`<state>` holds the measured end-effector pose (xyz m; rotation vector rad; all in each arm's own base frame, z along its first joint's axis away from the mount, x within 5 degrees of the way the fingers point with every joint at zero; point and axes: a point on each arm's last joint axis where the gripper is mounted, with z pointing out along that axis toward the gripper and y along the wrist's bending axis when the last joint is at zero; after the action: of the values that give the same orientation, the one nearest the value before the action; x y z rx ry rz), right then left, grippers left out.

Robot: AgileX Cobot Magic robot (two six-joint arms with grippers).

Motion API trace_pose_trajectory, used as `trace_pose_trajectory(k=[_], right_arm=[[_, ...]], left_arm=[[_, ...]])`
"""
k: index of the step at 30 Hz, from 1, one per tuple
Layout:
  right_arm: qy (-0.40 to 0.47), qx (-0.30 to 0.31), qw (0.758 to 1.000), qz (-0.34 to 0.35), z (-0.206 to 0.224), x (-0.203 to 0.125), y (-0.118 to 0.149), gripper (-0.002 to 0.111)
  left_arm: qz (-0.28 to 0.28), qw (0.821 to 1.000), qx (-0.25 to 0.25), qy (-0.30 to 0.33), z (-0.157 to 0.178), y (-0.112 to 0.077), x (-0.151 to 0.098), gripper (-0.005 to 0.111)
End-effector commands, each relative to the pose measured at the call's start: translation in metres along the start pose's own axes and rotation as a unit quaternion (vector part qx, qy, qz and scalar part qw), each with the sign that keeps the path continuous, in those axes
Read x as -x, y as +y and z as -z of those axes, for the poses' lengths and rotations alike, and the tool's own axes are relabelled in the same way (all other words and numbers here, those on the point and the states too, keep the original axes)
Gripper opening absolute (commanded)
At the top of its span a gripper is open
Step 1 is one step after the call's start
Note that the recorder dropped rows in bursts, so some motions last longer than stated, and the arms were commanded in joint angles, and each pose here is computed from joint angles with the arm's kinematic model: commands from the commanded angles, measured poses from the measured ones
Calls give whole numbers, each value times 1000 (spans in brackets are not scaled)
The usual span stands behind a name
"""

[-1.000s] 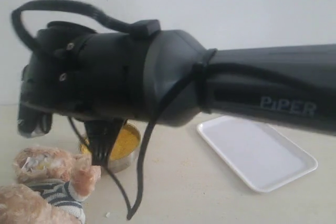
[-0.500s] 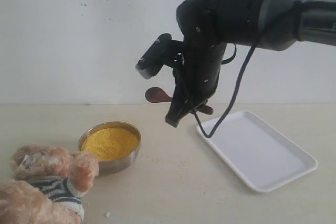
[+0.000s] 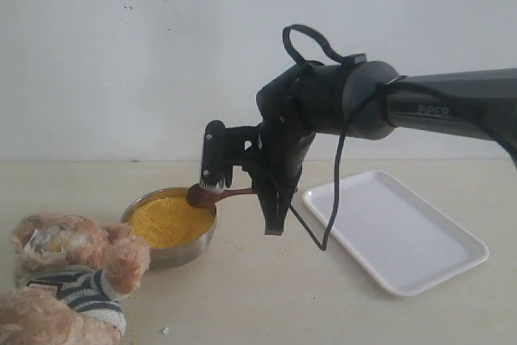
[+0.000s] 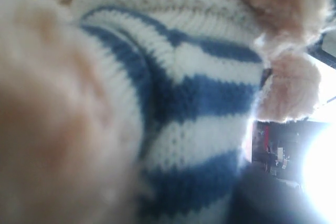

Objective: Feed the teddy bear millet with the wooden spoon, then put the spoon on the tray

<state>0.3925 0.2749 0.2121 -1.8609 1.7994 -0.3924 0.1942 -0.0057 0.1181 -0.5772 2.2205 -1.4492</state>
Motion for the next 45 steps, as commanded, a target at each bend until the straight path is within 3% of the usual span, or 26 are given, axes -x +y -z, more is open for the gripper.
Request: trace_pose_trajectory(k=[1,13,25,36,45], right_arm=[[-4,-5,1000,10,-5,2,0,0],[-29,-3,1000,-2,-4,9,2,0],[-51,-17,996,67,4,40,19,0],[-16,-35,996,82,-11,37,21,0],[-3,-14,998,68,-12,44,33,0]], left_arm=[[-1,1000,-11,-5,0,-2,0,4],[3,1000,-11,-5,0,-2,0,4],[3,1000,-11,-5,0,-2,0,4],[3,1000,-11,-5,0,-2,0,4],[3,1000,-11,-5,0,-2,0,4]])
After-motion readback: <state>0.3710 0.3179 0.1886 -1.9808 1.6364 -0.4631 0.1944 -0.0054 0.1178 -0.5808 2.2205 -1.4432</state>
